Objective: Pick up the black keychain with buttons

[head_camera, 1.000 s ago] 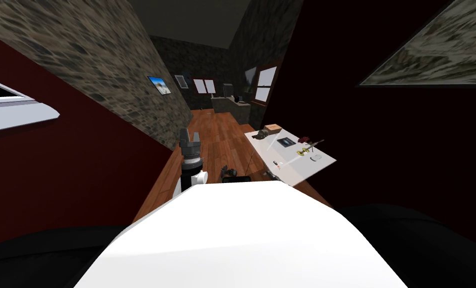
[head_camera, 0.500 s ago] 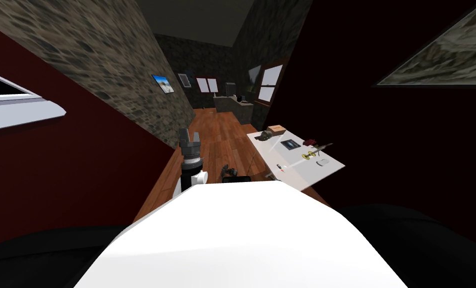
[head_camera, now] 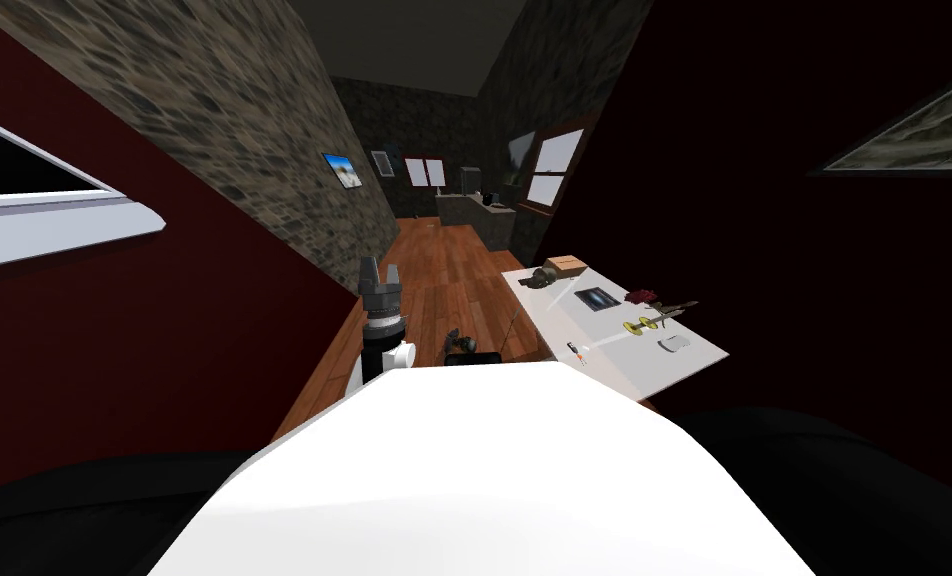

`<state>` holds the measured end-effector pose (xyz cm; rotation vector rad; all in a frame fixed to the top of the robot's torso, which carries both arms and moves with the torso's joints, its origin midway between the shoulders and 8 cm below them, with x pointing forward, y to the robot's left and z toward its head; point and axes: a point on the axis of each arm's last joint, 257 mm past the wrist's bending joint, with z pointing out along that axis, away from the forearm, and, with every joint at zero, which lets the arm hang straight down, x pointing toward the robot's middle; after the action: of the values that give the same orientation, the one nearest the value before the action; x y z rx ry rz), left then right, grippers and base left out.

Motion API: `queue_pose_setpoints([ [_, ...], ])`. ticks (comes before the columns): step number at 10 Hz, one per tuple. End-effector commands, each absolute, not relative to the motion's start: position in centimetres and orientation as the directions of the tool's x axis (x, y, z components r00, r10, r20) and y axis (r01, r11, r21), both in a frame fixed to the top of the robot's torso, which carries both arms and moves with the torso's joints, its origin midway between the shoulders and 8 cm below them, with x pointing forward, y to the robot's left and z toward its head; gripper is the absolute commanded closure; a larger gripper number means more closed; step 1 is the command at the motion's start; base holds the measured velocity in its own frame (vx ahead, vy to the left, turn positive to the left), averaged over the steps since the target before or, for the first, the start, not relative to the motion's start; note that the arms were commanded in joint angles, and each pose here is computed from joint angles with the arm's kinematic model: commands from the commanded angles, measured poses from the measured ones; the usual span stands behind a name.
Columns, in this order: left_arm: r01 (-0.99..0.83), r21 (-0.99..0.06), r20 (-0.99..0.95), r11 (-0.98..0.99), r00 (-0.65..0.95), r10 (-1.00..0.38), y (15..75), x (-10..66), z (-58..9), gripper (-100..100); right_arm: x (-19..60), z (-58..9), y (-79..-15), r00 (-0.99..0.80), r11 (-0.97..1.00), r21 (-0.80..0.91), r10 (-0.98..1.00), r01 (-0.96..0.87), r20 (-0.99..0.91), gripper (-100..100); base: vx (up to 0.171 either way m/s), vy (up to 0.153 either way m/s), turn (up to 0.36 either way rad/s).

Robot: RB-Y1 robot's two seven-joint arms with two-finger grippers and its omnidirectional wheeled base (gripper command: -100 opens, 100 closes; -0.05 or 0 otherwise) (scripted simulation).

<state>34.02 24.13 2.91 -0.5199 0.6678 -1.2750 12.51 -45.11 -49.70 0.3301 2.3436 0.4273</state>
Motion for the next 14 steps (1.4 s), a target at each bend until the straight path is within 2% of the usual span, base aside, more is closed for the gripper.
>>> queue_pose_setpoints([
  [1,0.69,-0.688,-0.164,0.223,0.151,-0.975,24.1,34.0,2.9,0,11.3,-50.3,-46.0,-0.728,0.924,0.366,0.325,0.109,-0.604,-100,0.113,0.025,0.09],
  [4,0.69,-0.688,-0.165,0.223,0.151,-0.975,24.1,34.0,2.9,0,8.2,-51.1,-48.6,-0.774,0.948,0.295,0.273,0.117,-0.571,-100,0.044,0.003,0.04],
  [14,0.69,-0.688,-0.165,0.223,0.151,-0.975,24.1,34.0,2.9,0,-2.8,-51.9,-56.2,-0.913,0.995,0.067,0.098,0.078,-0.397,-100,0.107,0.007,0.074],
])
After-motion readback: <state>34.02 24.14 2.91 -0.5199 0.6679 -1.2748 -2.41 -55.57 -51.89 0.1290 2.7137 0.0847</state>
